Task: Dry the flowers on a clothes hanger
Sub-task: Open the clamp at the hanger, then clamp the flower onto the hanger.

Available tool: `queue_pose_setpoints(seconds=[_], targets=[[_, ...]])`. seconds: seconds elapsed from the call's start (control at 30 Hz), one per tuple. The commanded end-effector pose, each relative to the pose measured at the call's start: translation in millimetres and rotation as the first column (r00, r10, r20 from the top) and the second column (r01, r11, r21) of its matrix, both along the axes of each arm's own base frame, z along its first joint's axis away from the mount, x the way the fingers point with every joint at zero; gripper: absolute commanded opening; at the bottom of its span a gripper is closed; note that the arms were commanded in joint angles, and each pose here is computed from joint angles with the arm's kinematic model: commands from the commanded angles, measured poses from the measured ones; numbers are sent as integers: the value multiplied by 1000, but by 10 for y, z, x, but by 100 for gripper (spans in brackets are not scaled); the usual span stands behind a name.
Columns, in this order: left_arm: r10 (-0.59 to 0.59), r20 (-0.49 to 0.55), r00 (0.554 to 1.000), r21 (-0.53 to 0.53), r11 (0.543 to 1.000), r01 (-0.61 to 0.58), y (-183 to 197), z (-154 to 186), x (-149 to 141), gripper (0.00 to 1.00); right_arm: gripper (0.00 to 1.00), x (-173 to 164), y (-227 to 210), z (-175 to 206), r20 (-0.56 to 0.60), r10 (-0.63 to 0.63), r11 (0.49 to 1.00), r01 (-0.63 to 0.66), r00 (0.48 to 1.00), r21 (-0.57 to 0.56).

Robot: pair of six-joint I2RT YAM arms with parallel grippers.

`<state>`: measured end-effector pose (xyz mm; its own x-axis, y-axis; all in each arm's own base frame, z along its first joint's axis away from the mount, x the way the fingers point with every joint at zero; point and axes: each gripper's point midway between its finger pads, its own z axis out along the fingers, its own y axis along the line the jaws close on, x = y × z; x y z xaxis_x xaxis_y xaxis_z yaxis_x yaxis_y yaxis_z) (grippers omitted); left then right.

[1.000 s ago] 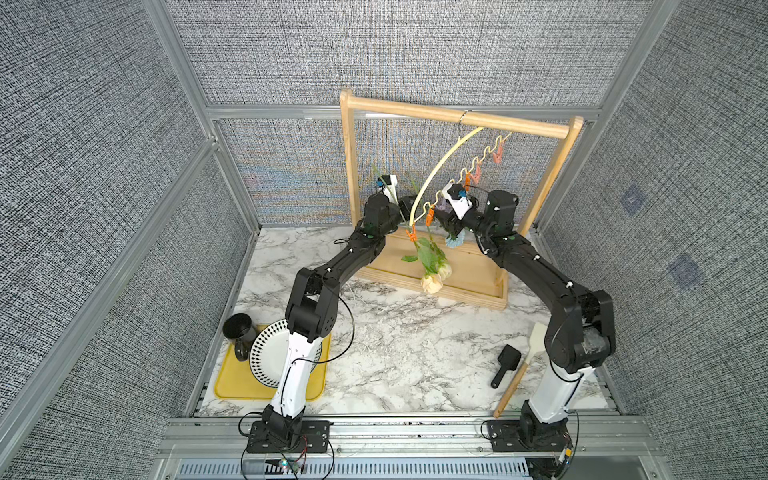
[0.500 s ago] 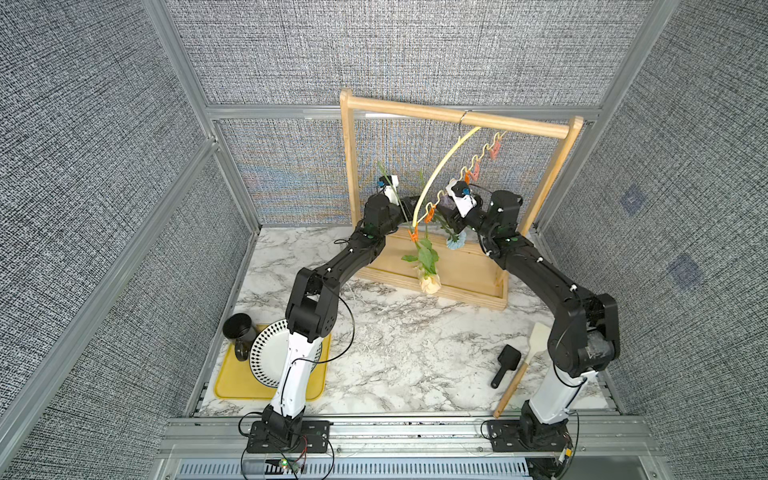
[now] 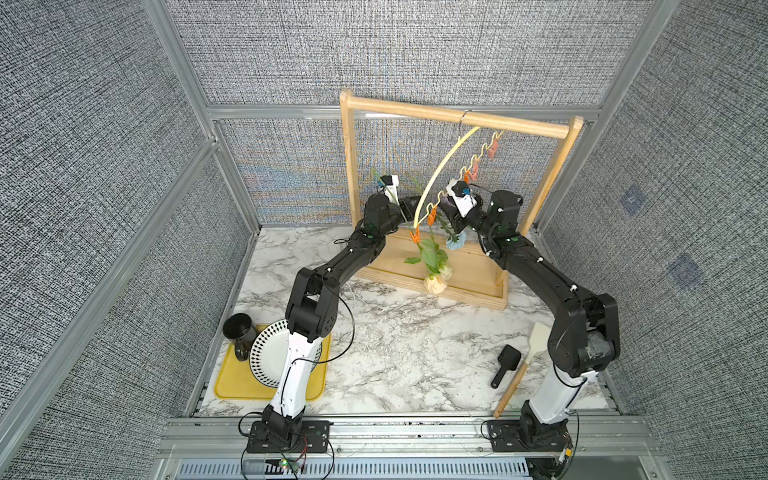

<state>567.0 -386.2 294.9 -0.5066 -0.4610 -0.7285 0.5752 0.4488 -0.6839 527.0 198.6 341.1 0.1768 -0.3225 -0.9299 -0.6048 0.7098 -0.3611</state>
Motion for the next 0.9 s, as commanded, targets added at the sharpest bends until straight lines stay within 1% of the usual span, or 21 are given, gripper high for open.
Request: queue_pose_setpoints(seconds=[0.0,0.17,0.27,0.43,0.57,0.73,0.87], targets=[[-31,36,999,-33,999,33,-37,210,-60,2,30,-53,1,118,24,26,1000,-26,999,-6],[-80,36,996,-56,995,82,-95,273,-131,2,27,-160,21,186,15,141,989,-142,990,34],[-92,14,996,-55,994,93,-121,236,-152,2,26,-178,30,203,14,165,986,-165,986,37],[-100,-19,995,-64,993,99,-136,185,-156,2,25,-186,60,186,3,190,981,-190,982,36],[-138,-24,990,-68,988,136,-201,183,-200,2,24,-188,67,178,-4,202,979,-202,979,35],[-170,-32,985,-72,983,167,-241,180,-246,2,22,-175,61,160,-7,194,981,-194,981,29],[-191,-59,980,-65,980,188,-263,166,-274,2,20,-162,47,156,-8,190,982,-190,982,20]])
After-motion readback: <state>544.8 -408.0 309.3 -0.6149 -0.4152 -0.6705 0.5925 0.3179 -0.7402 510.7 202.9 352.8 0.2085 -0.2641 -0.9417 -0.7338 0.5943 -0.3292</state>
